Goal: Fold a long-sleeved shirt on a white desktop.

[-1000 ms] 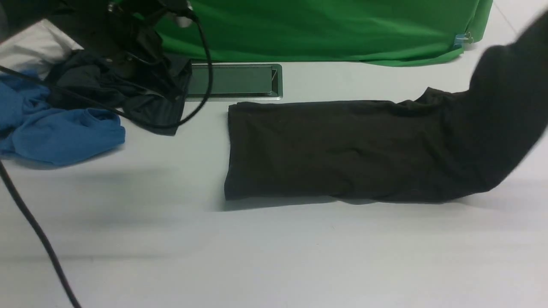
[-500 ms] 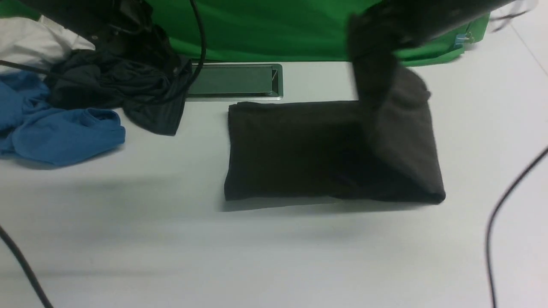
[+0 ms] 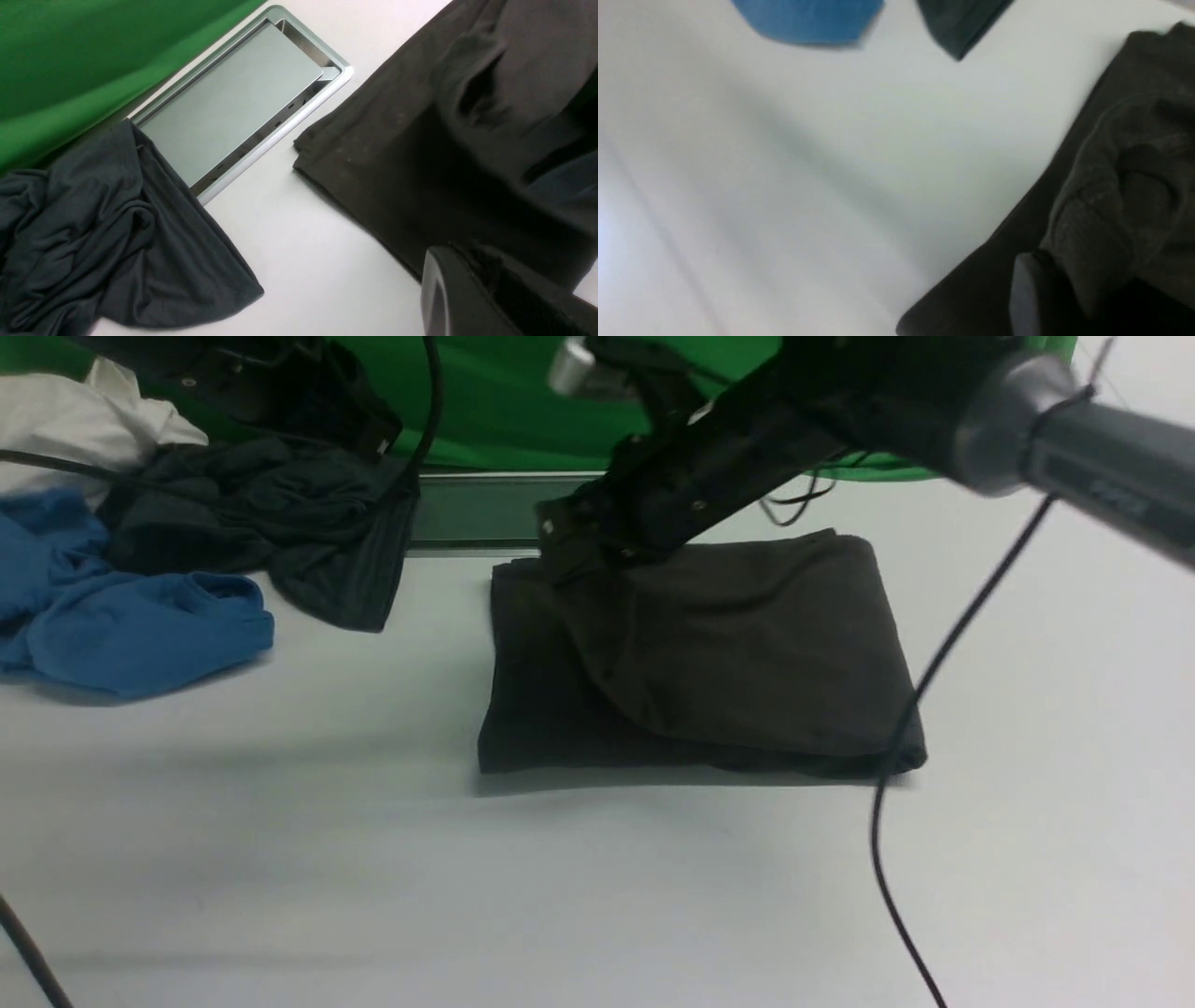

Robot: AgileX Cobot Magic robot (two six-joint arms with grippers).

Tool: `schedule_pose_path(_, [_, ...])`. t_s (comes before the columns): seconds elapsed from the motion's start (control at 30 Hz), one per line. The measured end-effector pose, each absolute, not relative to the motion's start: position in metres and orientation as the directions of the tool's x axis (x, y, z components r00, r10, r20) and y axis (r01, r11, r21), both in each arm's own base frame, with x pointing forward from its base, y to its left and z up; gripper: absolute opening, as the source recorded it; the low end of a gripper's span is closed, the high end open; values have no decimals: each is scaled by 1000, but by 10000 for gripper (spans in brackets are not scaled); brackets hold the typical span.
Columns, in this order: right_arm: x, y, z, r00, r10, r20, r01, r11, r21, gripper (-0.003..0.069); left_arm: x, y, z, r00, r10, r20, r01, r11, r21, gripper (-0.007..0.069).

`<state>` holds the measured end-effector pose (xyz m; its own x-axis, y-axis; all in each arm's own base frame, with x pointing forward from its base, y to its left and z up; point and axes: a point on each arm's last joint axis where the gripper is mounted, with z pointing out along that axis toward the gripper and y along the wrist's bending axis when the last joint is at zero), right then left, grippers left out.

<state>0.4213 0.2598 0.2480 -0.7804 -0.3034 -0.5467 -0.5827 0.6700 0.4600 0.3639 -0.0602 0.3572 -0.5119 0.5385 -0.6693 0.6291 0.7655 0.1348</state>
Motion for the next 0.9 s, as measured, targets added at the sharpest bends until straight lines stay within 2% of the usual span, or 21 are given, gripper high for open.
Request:
schedule_pose_path(0.27, [422, 271, 241, -796, -287, -533, -566, 666, 487, 108, 364, -62, 358, -503, 528, -684, 638, 761, 118, 19])
schedule_pose_path(0.37, [422, 277, 241, -806, -260, -532, -548, 668, 503, 141, 363, -65, 359, -494, 518, -698, 647, 756, 103, 19])
schedule_pose_path(0.4, [422, 278, 240, -810, -253, -529, -541, 669, 509, 177, 363, -65, 359, -491, 518, -701, 650, 753, 101, 19])
schedule_pose_path(0.53, [420, 283, 240, -836, -213, -506, -504, 664, 553, 444, 363, -67, 361, -482, 505, -716, 659, 748, 84, 19])
schedule_pose_path(0.57, [419, 284, 241, -836, -211, -507, -504, 663, 554, 455, 363, -67, 361, -481, 507, -716, 659, 747, 86, 19])
schedule_pose_path(0.6, [419, 284, 242, -837, -208, -506, -501, 661, 558, 512, 363, -68, 361, -483, 498, -720, 662, 746, 71, 19])
schedule_pose_path(0.63, [418, 283, 245, -836, -210, -507, -504, 659, 558, 529, 362, -70, 361, -484, 492, -723, 668, 742, 57, 19])
schedule_pose_path(0.7, [417, 280, 250, -833, -218, -509, -511, 656, 556, 519, 361, -70, 362, -483, 491, -725, 672, 738, 52, 19])
schedule_pose_path(0.77, [413, 265, 264, -817, -279, -504, -544, 661, 517, 440, 358, -71, 362, -482, 490, -727, 676, 735, 46, 19])
schedule_pose_path(0.8, [413, 265, 264, -817, -279, -504, -544, 661, 517, 440, 357, -70, 363, -480, 487, -730, 675, 736, 48, 19])
schedule_pose_path(0.83, [411, 250, 277, -798, -323, -509, -569, 681, 460, 357, 354, -70, 362, -478, 475, -739, 665, 745, 49, 19])
schedule_pose_path(0.9, [410, 226, 289, -786, -373, -493, -571, 745, 345, 247, 348, -72, 358, -482, 459, -746, 657, 753, 40, 19])
